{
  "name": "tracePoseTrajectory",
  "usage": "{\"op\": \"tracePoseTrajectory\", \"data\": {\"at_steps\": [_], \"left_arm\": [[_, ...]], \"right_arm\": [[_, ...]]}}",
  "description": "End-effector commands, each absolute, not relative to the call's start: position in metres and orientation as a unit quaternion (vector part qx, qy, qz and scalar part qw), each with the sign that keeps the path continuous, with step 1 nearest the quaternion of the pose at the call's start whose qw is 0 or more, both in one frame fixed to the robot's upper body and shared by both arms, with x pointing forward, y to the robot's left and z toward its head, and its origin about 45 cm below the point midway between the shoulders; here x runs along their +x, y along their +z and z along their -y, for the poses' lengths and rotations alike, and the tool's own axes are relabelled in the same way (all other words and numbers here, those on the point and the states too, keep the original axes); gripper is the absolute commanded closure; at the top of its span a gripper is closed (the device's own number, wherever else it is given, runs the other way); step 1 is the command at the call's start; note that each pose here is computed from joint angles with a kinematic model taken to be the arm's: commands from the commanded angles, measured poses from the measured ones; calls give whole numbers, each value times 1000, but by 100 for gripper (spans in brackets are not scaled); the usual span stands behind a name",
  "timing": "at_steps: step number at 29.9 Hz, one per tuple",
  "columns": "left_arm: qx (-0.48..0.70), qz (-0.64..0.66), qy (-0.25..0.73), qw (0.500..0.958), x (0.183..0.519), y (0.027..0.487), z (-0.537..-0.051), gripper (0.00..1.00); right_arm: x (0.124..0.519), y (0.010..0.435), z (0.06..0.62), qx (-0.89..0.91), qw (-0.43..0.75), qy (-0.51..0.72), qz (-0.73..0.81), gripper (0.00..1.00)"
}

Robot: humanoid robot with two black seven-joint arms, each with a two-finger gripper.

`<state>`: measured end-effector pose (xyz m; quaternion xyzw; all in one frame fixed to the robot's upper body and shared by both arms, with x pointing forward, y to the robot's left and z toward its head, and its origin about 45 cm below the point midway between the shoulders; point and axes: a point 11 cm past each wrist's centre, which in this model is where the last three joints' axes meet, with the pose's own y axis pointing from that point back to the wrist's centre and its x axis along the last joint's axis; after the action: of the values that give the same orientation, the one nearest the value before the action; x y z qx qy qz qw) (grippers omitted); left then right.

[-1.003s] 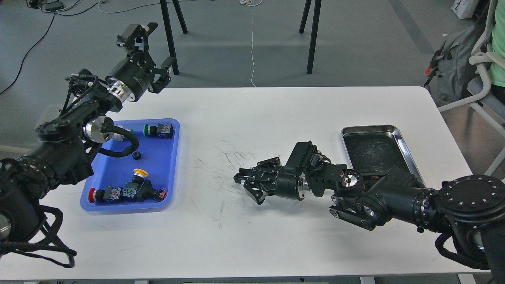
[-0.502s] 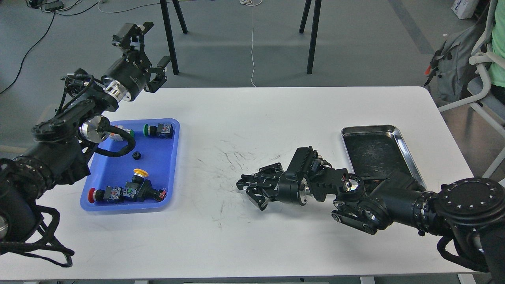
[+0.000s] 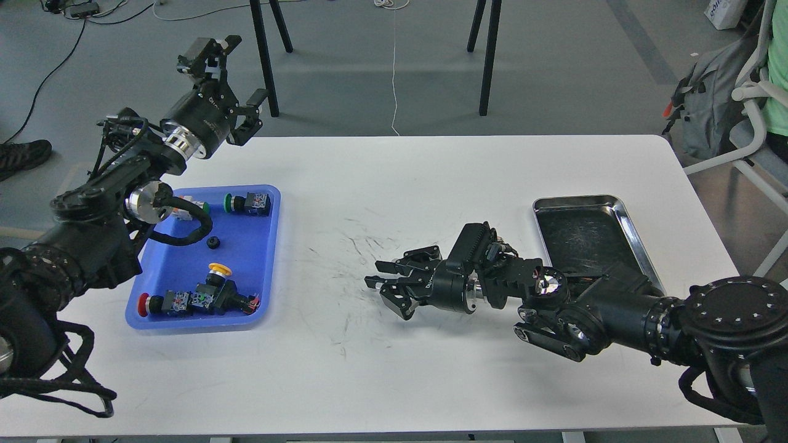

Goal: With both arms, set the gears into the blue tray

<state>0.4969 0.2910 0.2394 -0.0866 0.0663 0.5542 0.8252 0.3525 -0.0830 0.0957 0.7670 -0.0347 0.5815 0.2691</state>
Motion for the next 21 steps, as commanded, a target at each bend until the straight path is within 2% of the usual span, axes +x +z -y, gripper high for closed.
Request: {"op": "tracePoseTrajectory", "data": {"at_steps": [1,3,6,10,14,21], "left_arm": [[-86,-66,554,825,497,240,-291,0],[-86,-66,554,825,497,240,-292,0],[-86,-66,555,825,497,239,-293,0],[-85,-65,555,825,496,240,-294,0],[-77,-61,551,829,496,239,-292,0],[-75,-59,549,830,497,240,-291,0]], "right_arm": [[355,99,82,768,266,580,44,35],[356,100,81,769,265,580,48,34],[358,103,80,771,262,578,57,27],[364,111,77,774,255,575,80,27],[384,135,73,791,239,541,155,18],[417,177,70,815,205,473,265,16]]}}
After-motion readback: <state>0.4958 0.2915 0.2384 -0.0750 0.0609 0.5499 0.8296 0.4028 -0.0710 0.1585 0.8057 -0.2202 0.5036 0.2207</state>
